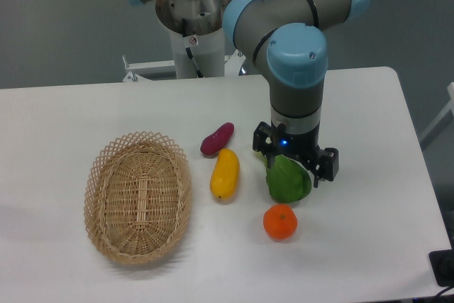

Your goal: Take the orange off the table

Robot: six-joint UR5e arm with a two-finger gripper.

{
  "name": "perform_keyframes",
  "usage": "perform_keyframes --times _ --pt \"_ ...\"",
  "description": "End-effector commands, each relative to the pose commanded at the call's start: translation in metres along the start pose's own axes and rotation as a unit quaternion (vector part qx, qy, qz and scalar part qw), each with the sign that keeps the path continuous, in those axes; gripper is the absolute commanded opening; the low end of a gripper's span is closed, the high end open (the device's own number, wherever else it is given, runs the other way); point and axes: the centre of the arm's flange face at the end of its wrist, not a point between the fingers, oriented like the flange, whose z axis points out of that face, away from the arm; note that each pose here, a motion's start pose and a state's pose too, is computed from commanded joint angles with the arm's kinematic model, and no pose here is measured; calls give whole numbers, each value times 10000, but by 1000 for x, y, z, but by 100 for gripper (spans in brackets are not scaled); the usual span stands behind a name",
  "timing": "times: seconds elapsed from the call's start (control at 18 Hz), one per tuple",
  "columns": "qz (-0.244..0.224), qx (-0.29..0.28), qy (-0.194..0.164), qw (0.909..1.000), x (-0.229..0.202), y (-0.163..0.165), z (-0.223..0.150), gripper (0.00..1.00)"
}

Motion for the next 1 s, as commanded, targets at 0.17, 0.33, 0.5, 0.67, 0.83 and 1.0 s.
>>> perform_keyframes --times 0.17,0.33,0.5,0.67,0.83,1.0 --pt "8 1 1 10000 1 -1 0 100" --pt "0 -6 14 10000 0 -1 2 100" --pt "-115 0 18 9999 0 -2 3 100" --pt "-222 24 -21 9997 -1 -2 -2 100" --pt "-681 24 -67 9977 -5 0 -4 100" --pt "-1426 -151 -111 9896 -6 4 3 100"
